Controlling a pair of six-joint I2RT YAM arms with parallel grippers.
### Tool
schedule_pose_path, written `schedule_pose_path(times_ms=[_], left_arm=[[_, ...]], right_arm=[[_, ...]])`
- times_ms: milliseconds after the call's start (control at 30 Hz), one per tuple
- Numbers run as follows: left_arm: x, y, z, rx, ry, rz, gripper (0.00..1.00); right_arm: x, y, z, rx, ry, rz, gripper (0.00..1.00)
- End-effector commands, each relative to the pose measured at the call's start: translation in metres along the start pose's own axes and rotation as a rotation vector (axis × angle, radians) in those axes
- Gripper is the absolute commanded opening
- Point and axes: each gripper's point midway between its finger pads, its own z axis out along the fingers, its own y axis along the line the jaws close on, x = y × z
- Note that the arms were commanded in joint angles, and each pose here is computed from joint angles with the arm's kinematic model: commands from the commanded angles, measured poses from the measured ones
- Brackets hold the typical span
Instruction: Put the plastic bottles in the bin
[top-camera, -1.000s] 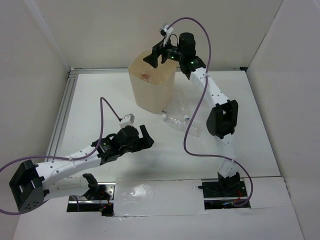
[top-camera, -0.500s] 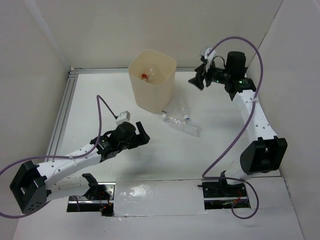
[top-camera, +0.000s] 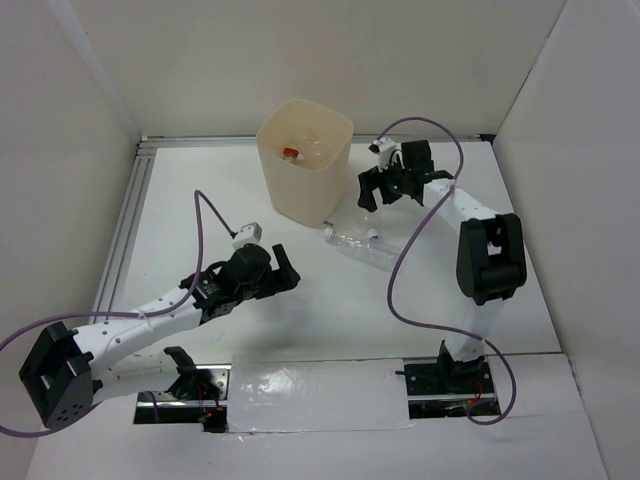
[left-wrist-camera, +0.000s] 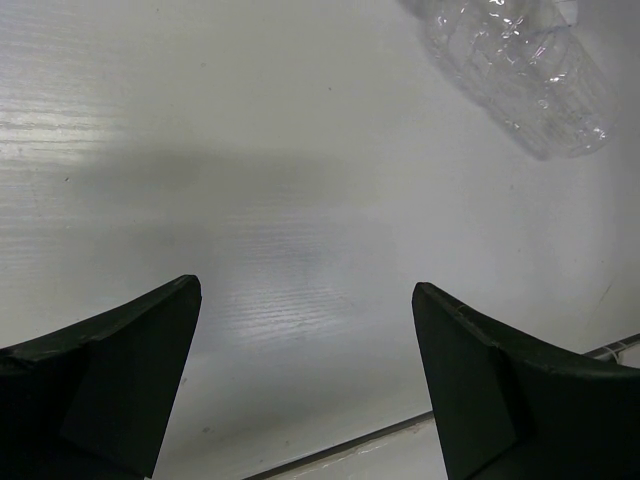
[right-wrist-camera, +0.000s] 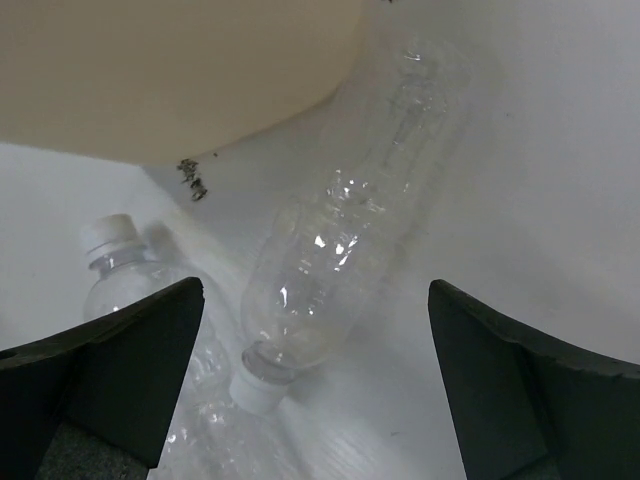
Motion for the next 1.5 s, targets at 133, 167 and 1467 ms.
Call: schedule_pose_path(times_ms=[133,167,1467], left_arm=[[-0.002,0.002,-0.007,0.002,-0.012,-0.035,1.0],[-0.002,0.003,-0.007,0.002,-0.011,-0.035,1.0],[0.0,-0.027,0.003,0.082,-0.001,0.015,1.0]], right_arm=[[-0.013,-0.021,0.046,0.081,-0.043,0.059,1.0],[0.001,-0.022,0.056,0.075,-0.015,0.08,1.0],[-0.288,0.11,-0.036,-0.246,-0.678,-0.221,0.63]])
